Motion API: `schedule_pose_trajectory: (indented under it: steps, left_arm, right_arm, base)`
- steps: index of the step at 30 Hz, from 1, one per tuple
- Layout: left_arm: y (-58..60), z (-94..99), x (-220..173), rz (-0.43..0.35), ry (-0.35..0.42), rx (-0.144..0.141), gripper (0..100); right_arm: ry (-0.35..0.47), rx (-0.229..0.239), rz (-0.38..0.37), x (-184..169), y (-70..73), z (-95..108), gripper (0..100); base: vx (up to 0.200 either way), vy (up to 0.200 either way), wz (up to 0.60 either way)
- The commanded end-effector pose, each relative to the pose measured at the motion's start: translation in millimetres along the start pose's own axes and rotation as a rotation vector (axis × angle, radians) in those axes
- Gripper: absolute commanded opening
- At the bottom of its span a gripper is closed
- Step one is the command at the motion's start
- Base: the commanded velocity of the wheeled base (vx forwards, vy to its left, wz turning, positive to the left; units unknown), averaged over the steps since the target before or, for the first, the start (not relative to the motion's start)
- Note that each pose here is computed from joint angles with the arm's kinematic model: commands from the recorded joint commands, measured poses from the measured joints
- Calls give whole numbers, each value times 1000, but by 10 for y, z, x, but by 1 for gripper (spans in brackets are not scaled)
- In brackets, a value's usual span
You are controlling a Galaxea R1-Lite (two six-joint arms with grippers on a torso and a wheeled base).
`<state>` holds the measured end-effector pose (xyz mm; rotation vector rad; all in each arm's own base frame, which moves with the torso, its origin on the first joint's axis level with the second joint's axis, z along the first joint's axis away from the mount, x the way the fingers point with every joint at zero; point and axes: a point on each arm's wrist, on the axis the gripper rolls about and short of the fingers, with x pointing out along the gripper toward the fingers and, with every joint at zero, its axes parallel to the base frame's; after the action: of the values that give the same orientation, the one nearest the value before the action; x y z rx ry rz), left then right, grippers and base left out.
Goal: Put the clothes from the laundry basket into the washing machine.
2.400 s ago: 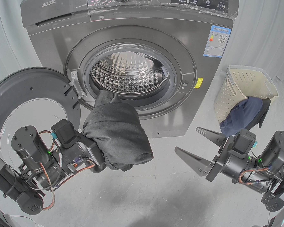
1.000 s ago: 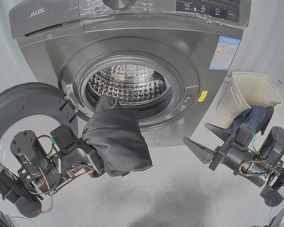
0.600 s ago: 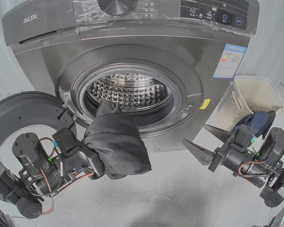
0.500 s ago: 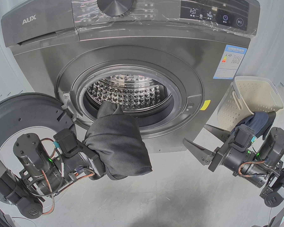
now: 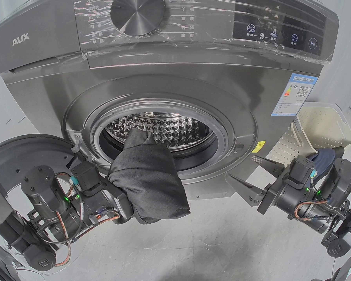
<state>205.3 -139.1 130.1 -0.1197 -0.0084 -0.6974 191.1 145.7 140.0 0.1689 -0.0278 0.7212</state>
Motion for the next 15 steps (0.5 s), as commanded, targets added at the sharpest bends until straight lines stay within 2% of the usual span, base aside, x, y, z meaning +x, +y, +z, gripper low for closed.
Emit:
schedule_pose_trajectory:
  steps: [1,9,12,15]
  left_arm:
    - [5,-39,15,2,16,-3,0]
    - [-9,-55,7,-1,24,-4,0]
    - [-41,-74,17,-14,31,-5,0]
    - [-76,-98,28,-29,41,-6,0]
  right_arm:
    - [5,3,5,-6,13,-10,100]
    - [8,4,14,-12,35,-15,100]
    - [6,4,14,-9,35,-12,100]
    - [7,4,17,-13,43,-12,100]
  base:
    - [0,0,0]
    - [0,0,0]
    - [200,0,0]
    - [0,0,0]
